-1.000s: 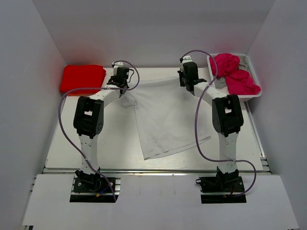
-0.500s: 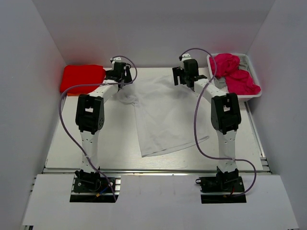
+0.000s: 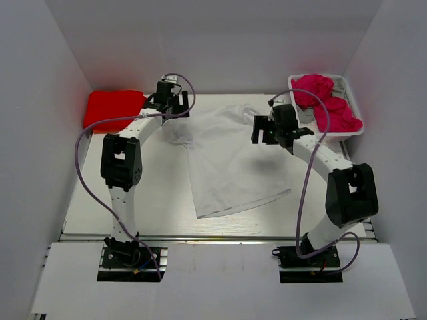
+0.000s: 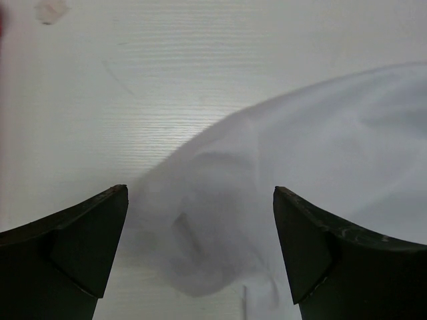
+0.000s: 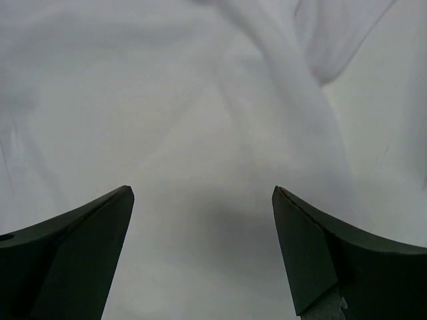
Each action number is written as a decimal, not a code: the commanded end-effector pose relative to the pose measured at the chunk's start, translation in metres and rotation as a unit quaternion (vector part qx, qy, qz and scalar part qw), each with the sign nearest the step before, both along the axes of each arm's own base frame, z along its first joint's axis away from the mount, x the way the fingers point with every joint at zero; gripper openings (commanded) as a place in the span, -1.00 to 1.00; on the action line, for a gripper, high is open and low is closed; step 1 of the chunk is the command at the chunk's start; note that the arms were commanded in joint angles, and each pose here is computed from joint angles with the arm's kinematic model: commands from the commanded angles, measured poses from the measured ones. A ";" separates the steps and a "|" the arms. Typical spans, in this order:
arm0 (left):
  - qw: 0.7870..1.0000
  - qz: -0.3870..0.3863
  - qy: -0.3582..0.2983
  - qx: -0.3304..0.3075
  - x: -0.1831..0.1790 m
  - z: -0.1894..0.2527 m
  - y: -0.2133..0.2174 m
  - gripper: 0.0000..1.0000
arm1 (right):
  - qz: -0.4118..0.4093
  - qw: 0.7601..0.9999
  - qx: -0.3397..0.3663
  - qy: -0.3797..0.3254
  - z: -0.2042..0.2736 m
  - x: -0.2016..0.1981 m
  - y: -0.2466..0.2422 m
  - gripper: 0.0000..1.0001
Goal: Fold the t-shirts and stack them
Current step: Flatten out the tshirt
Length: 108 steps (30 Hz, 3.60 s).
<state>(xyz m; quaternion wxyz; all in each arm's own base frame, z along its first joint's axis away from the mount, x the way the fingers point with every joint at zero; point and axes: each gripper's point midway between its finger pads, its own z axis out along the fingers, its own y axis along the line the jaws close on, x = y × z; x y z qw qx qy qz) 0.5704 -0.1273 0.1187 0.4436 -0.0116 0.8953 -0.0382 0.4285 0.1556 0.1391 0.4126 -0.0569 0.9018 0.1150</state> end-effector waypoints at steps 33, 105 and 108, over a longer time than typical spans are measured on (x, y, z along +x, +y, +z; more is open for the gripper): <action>0.967 -0.070 0.218 -0.113 -0.233 -0.106 -0.042 0.99 | -0.129 0.961 -0.090 0.229 -0.146 -0.003 -0.030 0.81; 0.986 0.037 0.164 -0.016 -0.291 -0.069 0.015 -0.62 | -0.122 0.987 -0.023 0.100 -0.046 -0.129 -0.073 0.81; 0.986 0.028 0.166 -0.016 -0.290 -0.071 0.012 -0.89 | -0.122 0.986 -0.026 0.107 -0.050 -0.135 -0.074 0.81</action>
